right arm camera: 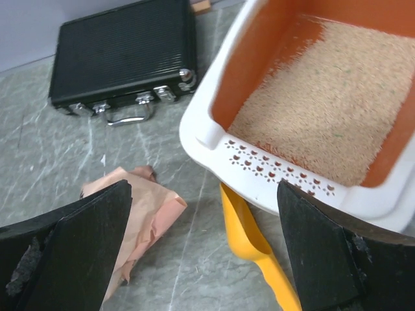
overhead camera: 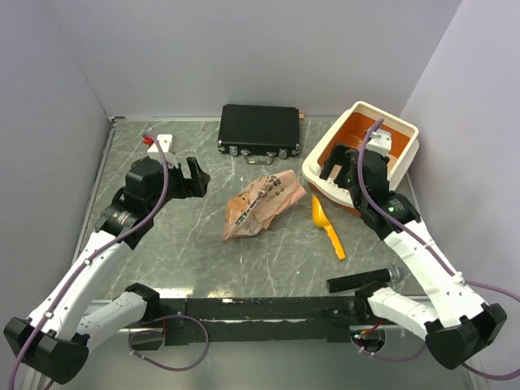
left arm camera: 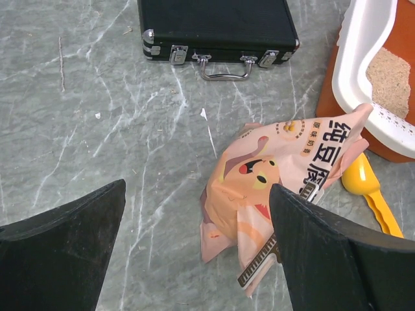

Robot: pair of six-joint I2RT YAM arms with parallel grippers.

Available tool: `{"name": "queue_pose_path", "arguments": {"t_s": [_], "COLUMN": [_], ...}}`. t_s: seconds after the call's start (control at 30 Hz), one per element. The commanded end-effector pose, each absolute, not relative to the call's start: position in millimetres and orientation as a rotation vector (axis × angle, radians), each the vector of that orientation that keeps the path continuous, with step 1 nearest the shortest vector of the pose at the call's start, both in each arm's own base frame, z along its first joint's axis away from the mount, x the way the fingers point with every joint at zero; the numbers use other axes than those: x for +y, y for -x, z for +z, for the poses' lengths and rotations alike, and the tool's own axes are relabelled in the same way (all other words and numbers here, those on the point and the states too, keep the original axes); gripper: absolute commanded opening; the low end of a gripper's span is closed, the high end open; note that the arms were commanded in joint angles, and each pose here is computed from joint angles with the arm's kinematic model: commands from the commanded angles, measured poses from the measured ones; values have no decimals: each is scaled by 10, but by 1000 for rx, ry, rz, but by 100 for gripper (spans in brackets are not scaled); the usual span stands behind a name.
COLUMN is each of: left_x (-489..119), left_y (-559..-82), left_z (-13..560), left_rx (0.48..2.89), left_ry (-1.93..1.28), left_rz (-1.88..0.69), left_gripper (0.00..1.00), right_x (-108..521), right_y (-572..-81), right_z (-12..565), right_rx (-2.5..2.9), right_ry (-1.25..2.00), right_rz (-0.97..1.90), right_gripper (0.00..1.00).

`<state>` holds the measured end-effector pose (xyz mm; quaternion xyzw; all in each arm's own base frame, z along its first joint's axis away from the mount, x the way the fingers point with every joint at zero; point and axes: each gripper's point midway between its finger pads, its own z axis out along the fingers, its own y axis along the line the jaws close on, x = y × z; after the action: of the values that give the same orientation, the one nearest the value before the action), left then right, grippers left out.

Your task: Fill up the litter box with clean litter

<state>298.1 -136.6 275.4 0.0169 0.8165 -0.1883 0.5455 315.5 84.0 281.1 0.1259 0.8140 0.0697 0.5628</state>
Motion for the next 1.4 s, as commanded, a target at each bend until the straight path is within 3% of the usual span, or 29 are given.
{"name": "queue_pose_path", "arguments": {"t_s": [0.0,0.47,1.2,1.37], "left_x": [-1372,-1316,-1247,-1210], "left_y": [-2916,-2864,-2575,-2537], "left_z": [2930,2779,2749,2769], "left_rx": [1829,1865,1826,1810], "left_ry": [-28,-77,-57,-41], "left_rz": [-501,-445,-506,-505], "left_gripper": [97,97,97,97], "right_x": [609,1358,2516,2690], "right_y": [-3033,-3082,-3398,-3346], "right_z": [2872,2791,1891,1710], "right_rx": [1862,2032,2411,2475], "right_ry": [-412,-95,-436,-451], "right_rz": [98,377,368,374], "right_gripper": [100,100,97,91]}}
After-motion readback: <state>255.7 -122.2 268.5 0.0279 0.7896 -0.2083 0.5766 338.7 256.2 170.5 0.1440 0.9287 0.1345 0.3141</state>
